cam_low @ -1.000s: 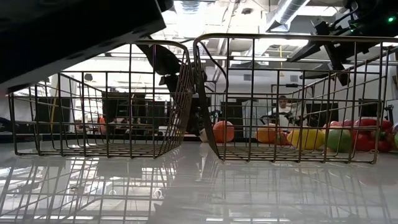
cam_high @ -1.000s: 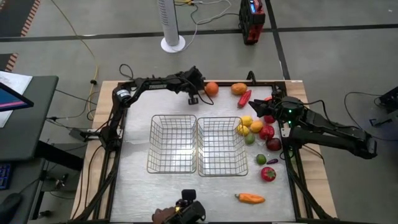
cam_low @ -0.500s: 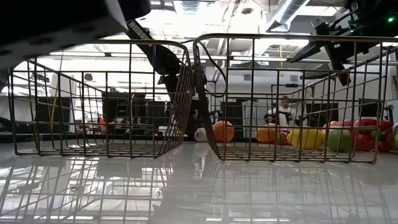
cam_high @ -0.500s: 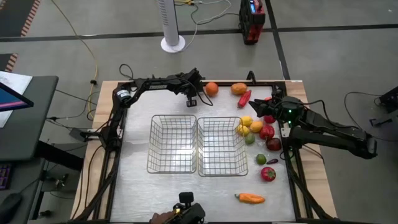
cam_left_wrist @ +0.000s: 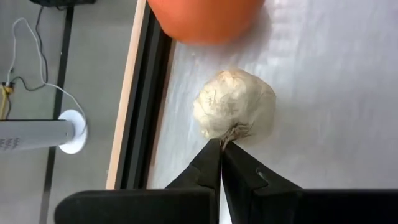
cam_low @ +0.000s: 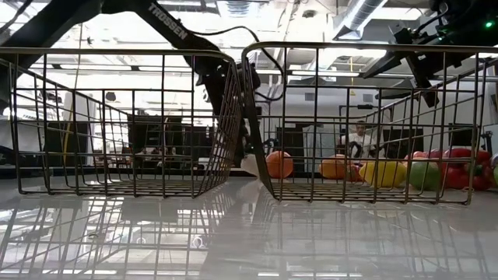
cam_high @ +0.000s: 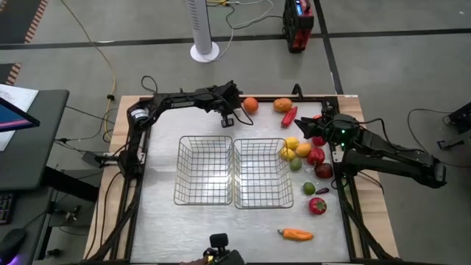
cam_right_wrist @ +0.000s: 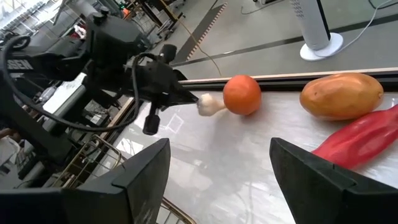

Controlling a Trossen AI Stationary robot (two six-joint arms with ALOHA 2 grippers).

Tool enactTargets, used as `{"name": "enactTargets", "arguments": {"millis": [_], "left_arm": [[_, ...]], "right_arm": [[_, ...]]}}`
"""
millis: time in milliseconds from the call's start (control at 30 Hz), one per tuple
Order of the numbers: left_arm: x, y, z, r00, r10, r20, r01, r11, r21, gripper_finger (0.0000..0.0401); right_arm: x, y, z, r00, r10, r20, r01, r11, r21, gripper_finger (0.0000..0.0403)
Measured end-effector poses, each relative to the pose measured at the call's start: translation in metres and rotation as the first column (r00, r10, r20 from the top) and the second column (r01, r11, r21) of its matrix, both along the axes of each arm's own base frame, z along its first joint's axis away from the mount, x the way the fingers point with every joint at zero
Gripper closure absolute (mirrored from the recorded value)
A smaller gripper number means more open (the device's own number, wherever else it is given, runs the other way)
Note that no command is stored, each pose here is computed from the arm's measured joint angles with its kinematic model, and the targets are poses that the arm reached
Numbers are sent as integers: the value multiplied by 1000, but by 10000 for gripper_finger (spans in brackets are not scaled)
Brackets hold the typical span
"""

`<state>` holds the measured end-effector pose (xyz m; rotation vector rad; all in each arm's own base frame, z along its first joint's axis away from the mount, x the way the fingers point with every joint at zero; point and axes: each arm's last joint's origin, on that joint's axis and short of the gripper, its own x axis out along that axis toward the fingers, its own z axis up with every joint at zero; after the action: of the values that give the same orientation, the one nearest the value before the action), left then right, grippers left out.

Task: Sort produce into baskets
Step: Put the garlic into the left wire basket

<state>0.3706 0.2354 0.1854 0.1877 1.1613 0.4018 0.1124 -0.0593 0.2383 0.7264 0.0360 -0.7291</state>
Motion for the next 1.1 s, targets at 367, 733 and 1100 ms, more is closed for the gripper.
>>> {"name": "enactTargets", "arguments": {"millis": [367,733,1100], "left_arm": [[-6,-18,33,998,36,42,-36,999,-14,401],[-19,-59,96,987,-10,163,12,1000,-11,401],[-53,-130,152,976,-86,202,113,985,-129,401]], "right_arm": [[0,0,0,1000,4,-1,-4,1000,-2,101],[0,0,0,1000,12,4,-12,1000,7,101],[0,0,0,1000,12,5,-12,1000,7,101]]}}
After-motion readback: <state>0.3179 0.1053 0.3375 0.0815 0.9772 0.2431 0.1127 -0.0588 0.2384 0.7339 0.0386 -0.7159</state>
